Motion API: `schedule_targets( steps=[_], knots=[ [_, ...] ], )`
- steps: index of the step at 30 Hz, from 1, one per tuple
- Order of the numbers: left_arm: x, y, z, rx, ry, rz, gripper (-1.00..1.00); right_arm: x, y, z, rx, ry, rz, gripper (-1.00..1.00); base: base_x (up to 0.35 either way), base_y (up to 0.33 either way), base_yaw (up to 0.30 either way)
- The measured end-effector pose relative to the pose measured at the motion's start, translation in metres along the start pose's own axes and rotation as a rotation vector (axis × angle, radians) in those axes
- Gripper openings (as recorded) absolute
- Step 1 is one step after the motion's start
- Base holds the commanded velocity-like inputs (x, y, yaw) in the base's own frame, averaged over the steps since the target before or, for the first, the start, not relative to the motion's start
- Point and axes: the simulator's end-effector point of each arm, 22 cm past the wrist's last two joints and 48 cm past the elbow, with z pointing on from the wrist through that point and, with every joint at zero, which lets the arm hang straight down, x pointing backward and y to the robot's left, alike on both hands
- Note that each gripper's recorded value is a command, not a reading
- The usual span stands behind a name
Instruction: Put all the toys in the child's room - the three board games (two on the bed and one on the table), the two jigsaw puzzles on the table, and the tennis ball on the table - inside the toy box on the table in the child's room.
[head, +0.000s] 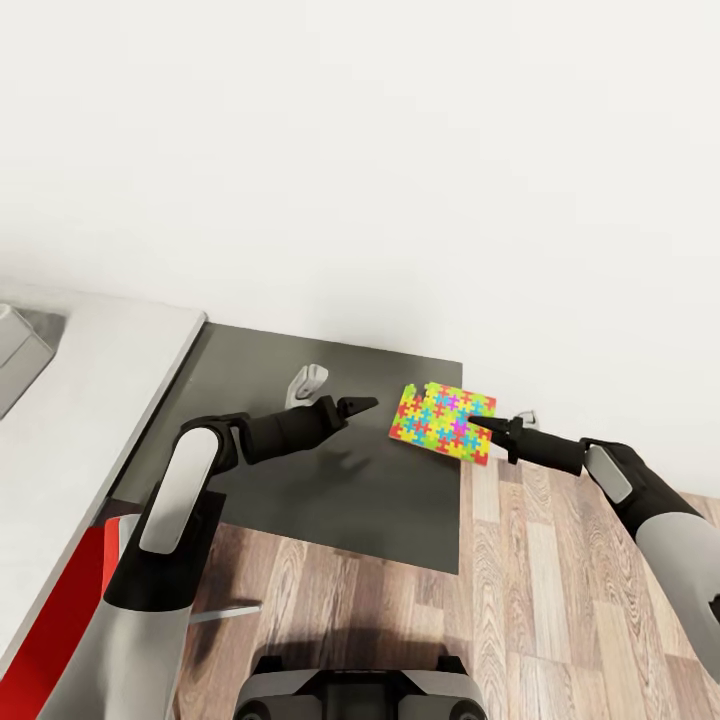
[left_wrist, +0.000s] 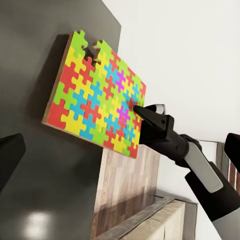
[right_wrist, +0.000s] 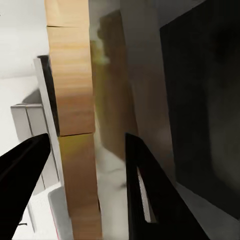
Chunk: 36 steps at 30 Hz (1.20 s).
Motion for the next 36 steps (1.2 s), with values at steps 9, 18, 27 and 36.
schedule_targets(
  steps=[9, 18, 27, 36],
  knots=[
    [-0.002, -0.001, 0.0, 0.002, -0.002, 0.003, 1.0, -0.003, 0.007, 0.0, -0.007, 0.0, -0.023, -1.0, 0.0, 0.0, 0.0],
    [-0.011, 0.006, -0.006, -0.005, -0.028, -0.017, 1.0, -0.005, 0.01, 0.0, -0.011, 0.001, -0.039, -1.0, 0.0, 0.0, 0.0],
    [-0.016, 0.01, -0.01, -0.008, -0.043, -0.03, 1.0, 0.001, 0.02, -0.005, -0.025, 0.014, -0.089, -1.0, 0.0, 0.0, 0.0],
    [-0.017, 0.009, -0.012, -0.006, -0.046, -0.033, 1.0, 0.008, 0.03, -0.014, -0.029, 0.028, -0.142, -1.0, 0.0, 0.0, 0.0]
  ],
)
